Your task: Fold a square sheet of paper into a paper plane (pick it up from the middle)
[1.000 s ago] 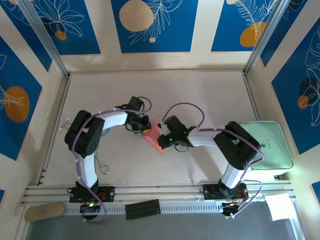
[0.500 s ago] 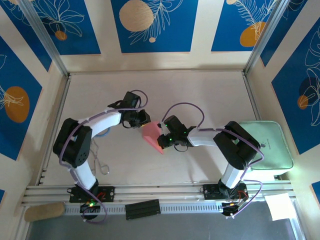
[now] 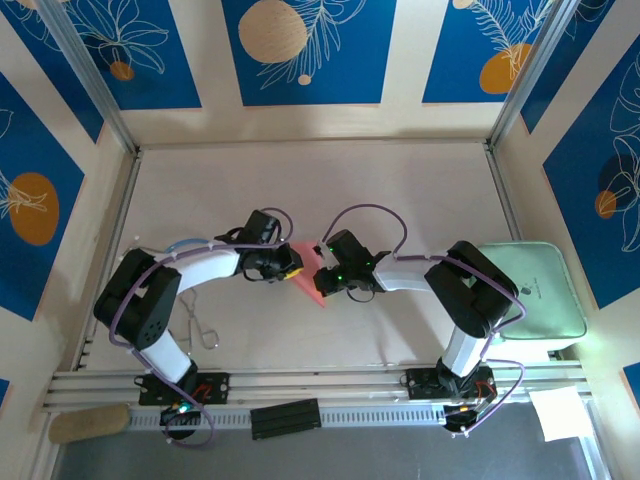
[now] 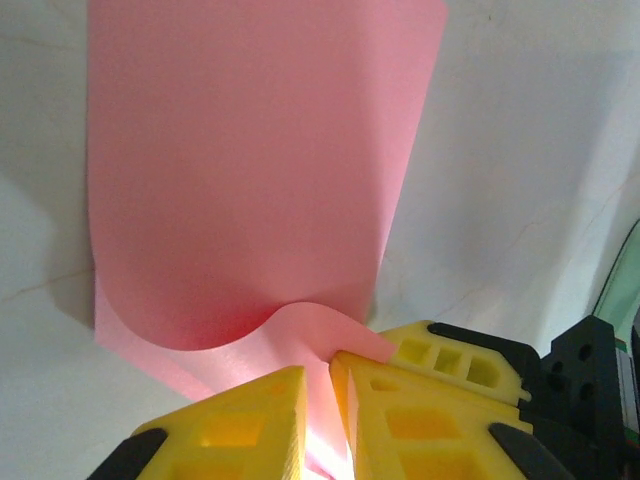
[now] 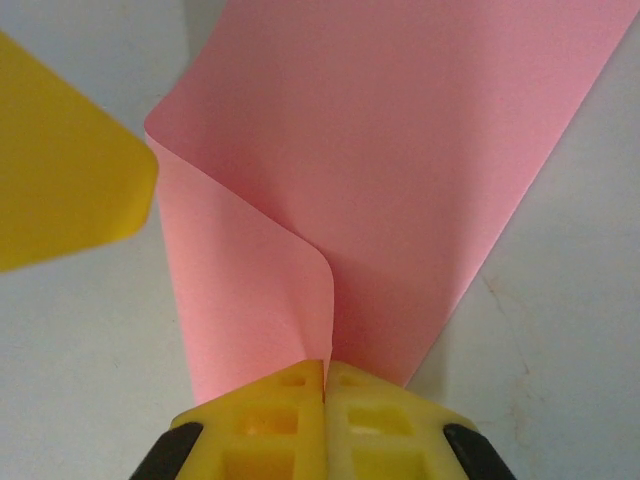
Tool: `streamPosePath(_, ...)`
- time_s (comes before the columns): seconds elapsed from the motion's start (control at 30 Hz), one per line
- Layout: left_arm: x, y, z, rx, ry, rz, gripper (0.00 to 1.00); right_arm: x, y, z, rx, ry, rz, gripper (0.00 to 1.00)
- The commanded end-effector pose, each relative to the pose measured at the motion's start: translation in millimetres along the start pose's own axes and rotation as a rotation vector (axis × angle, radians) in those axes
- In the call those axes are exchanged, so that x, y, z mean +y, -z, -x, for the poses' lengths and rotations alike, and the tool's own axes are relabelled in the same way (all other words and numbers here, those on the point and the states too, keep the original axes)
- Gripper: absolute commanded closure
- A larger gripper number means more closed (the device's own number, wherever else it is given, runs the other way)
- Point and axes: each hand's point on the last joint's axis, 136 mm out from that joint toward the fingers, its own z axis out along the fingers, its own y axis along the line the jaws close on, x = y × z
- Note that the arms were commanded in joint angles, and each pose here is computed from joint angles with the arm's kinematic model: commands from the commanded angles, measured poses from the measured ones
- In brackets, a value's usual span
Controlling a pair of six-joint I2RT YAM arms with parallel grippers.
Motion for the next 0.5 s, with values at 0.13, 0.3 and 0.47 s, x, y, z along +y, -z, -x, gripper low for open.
streamPosePath(0.13,-13,-13,-9,0.031,0.020,-0.071,0.82,-9,-5,-8,0.046,-0.027,-0.031,0.97)
streamPosePath(0.3,-2,-17,-15,0.039,0.033,-0.044,0.83,-9,-5,-9,0.049,-0.030,-0.033,0.97)
streamPosePath(0.47,8,-20,-18,0.042,0.048,-0.022,0.84,-11,-6,-10,0.051,-0.035,-0.037,0.97)
